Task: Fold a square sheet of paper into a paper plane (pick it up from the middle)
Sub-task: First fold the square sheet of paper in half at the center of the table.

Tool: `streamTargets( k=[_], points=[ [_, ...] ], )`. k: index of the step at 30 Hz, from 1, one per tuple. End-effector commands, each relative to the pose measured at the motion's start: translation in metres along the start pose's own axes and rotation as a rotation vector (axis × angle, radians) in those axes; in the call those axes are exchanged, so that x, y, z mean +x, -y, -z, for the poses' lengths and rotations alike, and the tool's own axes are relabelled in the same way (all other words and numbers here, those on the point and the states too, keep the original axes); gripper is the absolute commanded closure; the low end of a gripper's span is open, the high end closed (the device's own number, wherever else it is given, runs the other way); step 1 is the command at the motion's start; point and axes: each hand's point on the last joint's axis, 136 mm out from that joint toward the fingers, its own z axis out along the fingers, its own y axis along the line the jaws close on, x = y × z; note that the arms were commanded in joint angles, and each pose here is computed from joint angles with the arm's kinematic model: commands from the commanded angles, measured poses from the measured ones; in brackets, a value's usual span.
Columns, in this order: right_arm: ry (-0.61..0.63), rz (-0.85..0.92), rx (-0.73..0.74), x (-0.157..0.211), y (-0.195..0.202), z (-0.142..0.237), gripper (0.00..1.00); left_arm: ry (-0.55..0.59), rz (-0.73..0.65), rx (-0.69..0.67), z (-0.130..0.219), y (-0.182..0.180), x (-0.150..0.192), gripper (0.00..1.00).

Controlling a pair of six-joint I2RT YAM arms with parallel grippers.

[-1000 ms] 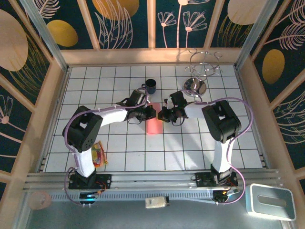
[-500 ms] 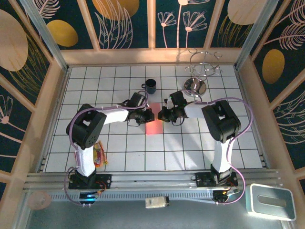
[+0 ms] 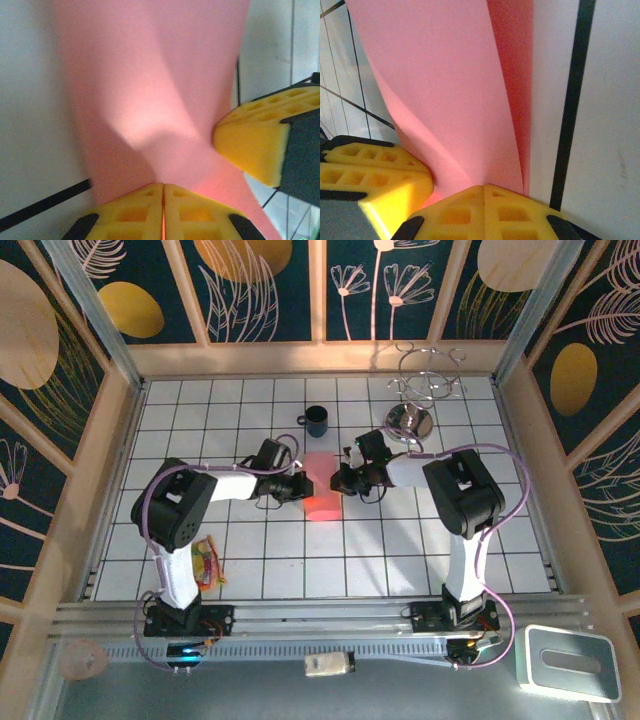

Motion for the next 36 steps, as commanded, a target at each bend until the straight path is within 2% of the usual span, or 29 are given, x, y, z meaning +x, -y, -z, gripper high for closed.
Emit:
streamTargets(
  k=[1, 4, 10, 13, 20, 25, 30, 36],
  points=[
    [-0.155, -0.157, 0.435, 0.068, 0.126, -0.011, 0.96, -0.023, 0.022, -0.177, 0.019, -0.045, 0.009, 0.91],
    [-0.151, -0.156, 0.433, 0.067, 0.125, -0.01, 0.96, 0.013, -0.006, -0.108, 0.026, -0.024, -0.005, 0.91],
    [-0.152, -0.159, 0.433, 0.069, 0.126, -0.01, 0.96, 0.091, 0.049, 0.251, 0.026, 0.041, -0.029, 0.9],
    [-0.152, -0.162, 0.432, 0.07, 0.126, -0.011, 0.96, 0.096, 0.099, 0.3, 0.018, 0.041, -0.032, 0.9],
    [-0.152, -0.165, 0.437, 0.071, 0.128, -0.01, 0.96, 0.072, 0.135, 0.229, 0.001, 0.021, -0.028, 0.9],
    [-0.153, -0.168, 0.44, 0.071, 0.129, -0.011, 0.96, 0.022, 0.138, 0.078, -0.01, -0.009, -0.018, 0.89],
    [-0.155, -0.17, 0.452, 0.073, 0.132, -0.01, 0.96, 0.012, 0.113, -0.088, -0.015, -0.033, -0.026, 0.89],
    [-0.155, -0.175, 0.47, 0.075, 0.138, -0.008, 0.96, 0.008, 0.093, -0.155, -0.022, -0.043, -0.04, 0.89]
  ],
)
